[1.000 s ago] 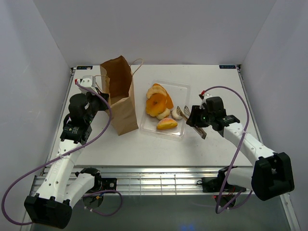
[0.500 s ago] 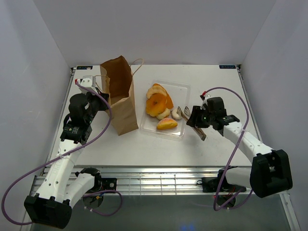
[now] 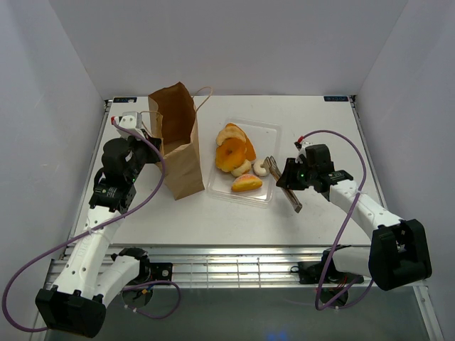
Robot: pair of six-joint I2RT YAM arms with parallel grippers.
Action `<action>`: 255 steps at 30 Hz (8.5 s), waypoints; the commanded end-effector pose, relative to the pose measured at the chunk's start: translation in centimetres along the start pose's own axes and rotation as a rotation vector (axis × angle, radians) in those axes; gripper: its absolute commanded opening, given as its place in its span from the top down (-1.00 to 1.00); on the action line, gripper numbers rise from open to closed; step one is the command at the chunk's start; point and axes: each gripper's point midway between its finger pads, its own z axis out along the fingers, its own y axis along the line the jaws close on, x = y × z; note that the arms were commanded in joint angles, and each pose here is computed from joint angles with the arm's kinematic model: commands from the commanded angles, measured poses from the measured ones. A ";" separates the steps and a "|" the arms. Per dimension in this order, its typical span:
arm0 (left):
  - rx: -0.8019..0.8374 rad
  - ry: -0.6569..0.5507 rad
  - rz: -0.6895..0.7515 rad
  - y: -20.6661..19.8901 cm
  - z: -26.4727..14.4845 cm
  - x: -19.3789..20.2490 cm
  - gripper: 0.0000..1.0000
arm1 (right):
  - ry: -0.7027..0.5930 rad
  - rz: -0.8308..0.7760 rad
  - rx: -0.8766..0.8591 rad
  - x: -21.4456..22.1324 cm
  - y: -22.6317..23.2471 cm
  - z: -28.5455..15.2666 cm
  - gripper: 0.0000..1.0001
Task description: Place the fake bread into the paper bag
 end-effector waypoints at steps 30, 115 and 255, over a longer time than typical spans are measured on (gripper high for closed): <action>0.001 -0.012 0.011 -0.2 -0.5 -0.4 1.00 | -0.247 -0.177 -0.066 -11.5 6.4 -9.3 0.56; -0.029 -0.013 0.016 0.2 -0.3 -0.2 1.00 | -0.438 -0.395 -0.331 -11.8 21.3 -17.7 0.04; 0.033 0.002 0.011 -1.3 -0.4 0.1 1.00 | -0.214 -0.514 -0.339 -6.3 15.4 -14.6 0.32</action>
